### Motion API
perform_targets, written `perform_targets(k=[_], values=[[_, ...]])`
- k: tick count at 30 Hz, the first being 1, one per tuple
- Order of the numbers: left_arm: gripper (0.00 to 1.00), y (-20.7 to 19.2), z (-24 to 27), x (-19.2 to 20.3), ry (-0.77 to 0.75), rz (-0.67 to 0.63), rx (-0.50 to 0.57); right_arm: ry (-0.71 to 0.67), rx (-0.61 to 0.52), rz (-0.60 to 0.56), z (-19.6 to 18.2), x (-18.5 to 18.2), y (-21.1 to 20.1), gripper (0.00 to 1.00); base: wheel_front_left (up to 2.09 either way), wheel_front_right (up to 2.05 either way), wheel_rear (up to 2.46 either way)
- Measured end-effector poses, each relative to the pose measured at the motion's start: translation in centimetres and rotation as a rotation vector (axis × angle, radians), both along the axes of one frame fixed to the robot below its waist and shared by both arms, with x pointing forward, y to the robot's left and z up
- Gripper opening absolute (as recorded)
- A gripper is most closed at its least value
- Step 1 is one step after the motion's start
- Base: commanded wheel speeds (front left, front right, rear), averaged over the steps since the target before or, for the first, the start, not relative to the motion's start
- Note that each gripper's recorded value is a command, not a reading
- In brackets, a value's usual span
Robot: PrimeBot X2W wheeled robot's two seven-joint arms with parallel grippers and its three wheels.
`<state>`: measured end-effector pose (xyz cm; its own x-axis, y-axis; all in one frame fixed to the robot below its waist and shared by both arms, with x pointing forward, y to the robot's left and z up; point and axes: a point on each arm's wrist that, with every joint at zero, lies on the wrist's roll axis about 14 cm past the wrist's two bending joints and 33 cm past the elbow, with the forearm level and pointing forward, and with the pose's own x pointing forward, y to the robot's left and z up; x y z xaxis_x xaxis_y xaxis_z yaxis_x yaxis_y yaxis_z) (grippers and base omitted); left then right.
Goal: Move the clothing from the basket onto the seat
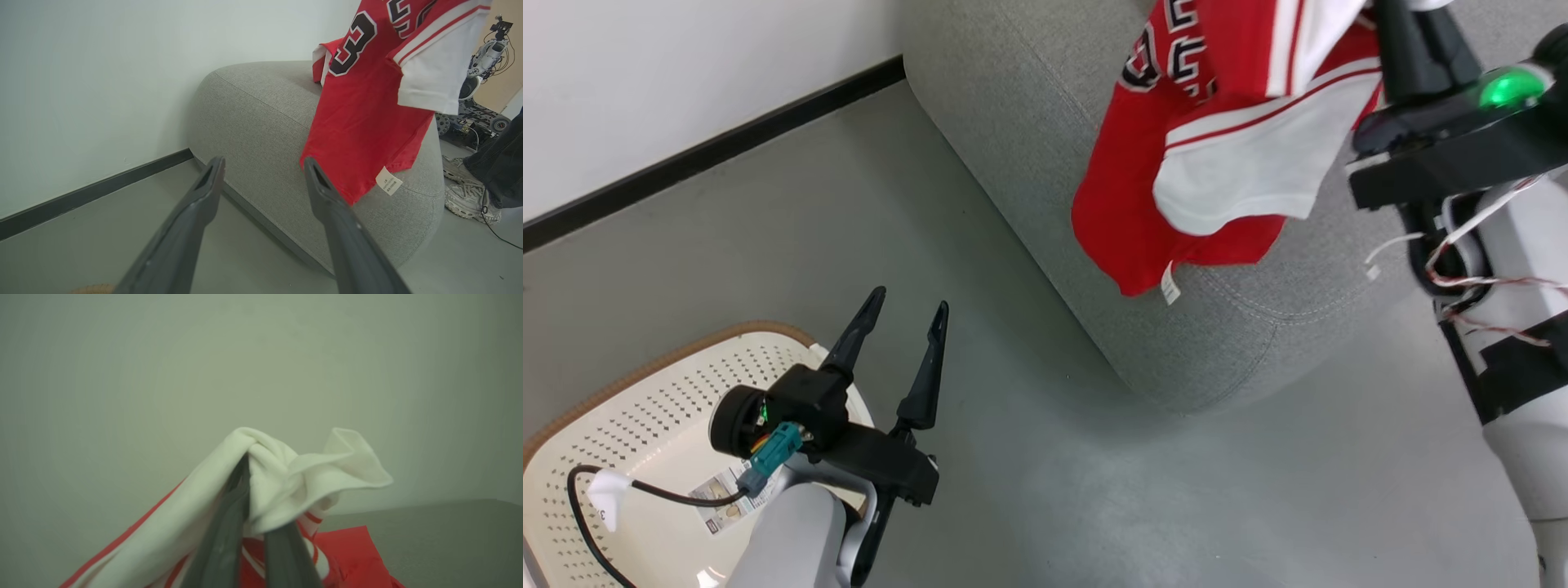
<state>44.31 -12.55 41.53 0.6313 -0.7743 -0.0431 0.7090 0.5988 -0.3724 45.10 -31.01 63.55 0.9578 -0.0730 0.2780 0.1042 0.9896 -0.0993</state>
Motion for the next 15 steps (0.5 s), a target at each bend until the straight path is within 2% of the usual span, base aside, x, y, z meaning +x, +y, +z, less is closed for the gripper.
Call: perform_targets(k=[15], values=[[1.0,1.0,-3.2,0.8,0.049,0.007,0.014,0.021,-0.024,-0.133,0.1,2.2,-5.4,0.0,0.0,0.0,0.0]])
